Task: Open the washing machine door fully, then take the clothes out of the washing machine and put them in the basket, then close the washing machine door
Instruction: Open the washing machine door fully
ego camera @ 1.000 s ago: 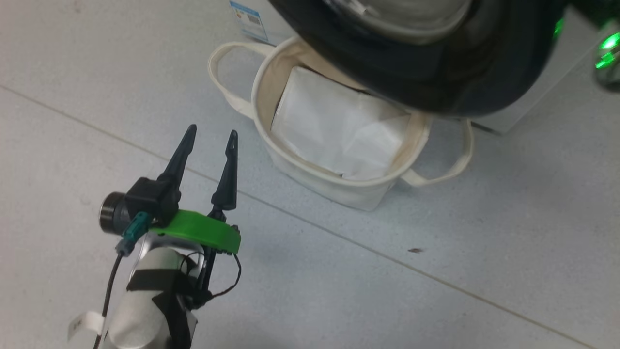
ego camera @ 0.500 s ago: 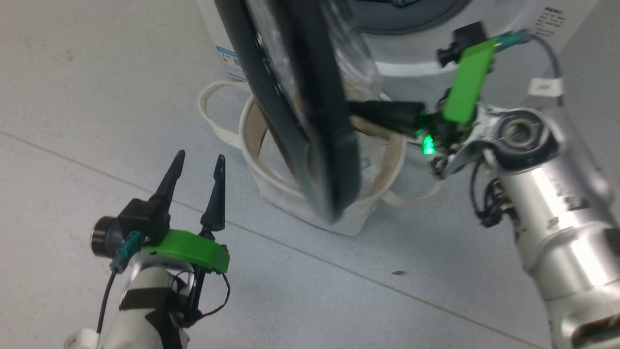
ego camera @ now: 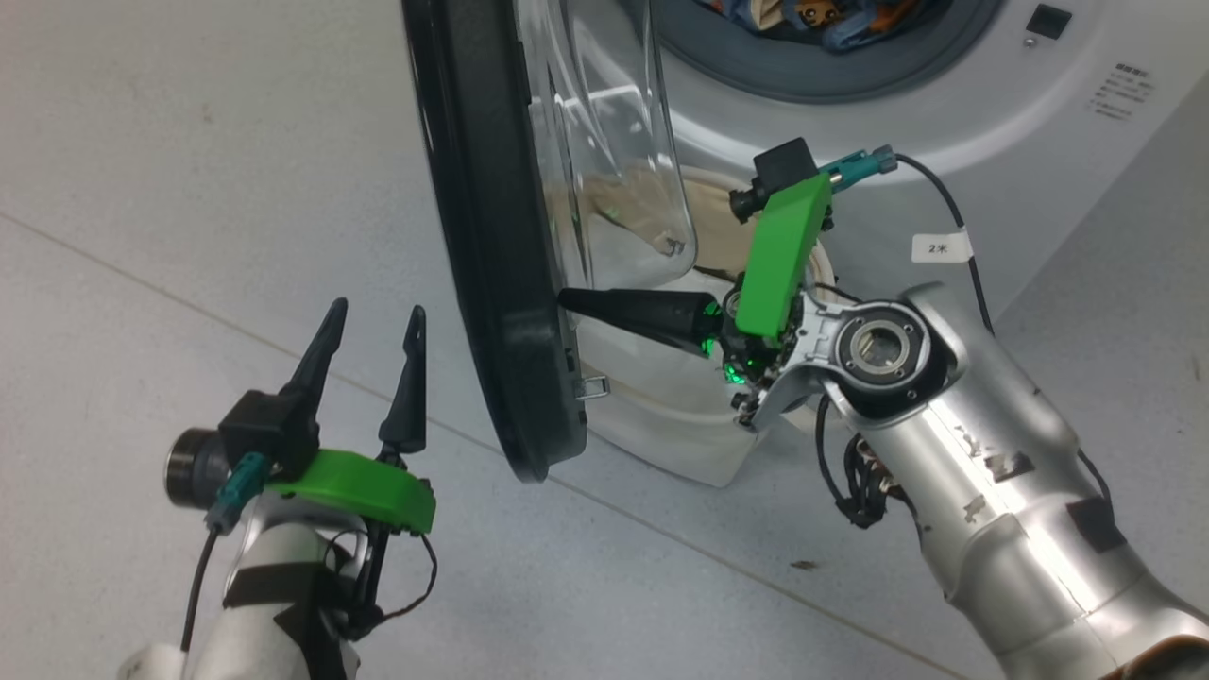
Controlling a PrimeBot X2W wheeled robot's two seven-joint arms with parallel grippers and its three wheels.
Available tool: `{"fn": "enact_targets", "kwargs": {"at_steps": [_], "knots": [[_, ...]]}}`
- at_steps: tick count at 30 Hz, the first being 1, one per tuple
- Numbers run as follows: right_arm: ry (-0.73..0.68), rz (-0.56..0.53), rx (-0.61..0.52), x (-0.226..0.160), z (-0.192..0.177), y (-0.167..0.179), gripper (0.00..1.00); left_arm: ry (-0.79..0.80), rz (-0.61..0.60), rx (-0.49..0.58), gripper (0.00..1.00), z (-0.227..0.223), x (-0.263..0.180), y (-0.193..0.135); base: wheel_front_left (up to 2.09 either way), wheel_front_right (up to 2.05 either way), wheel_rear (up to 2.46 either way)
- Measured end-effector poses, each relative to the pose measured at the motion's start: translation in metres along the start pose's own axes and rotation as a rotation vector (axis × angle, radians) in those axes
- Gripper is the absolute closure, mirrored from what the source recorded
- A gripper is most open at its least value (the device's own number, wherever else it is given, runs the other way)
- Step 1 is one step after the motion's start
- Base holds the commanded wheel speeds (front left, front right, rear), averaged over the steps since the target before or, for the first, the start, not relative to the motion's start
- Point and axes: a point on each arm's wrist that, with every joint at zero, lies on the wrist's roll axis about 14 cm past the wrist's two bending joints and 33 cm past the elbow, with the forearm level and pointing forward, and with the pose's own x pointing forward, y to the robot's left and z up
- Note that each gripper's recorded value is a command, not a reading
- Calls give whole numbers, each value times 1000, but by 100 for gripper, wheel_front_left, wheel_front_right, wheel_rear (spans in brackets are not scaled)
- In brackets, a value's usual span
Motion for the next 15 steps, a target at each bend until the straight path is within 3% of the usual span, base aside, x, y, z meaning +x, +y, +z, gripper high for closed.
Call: {"fn": "enact_targets", "kwargs": {"at_steps": [3,4,5,11,15], "knots": [[-10,4,-14,5,-5,6,96,-9,16,-4,0,4,-4,7,0,0,0],[-21,4,-18,6,-6,8,4,-10,16,-6,0,5,-5,8,0,0,0],[-29,6,-24,6,-6,10,0,-10,18,-4,0,5,-7,9,0,0,0],[-125,-47,-114,-3,-4,14,0,-32,25,2,0,13,-8,17,0,0,0],[-295,-130,-287,-33,7,15,0,-48,32,22,0,20,-8,28,0,0,0]]}}
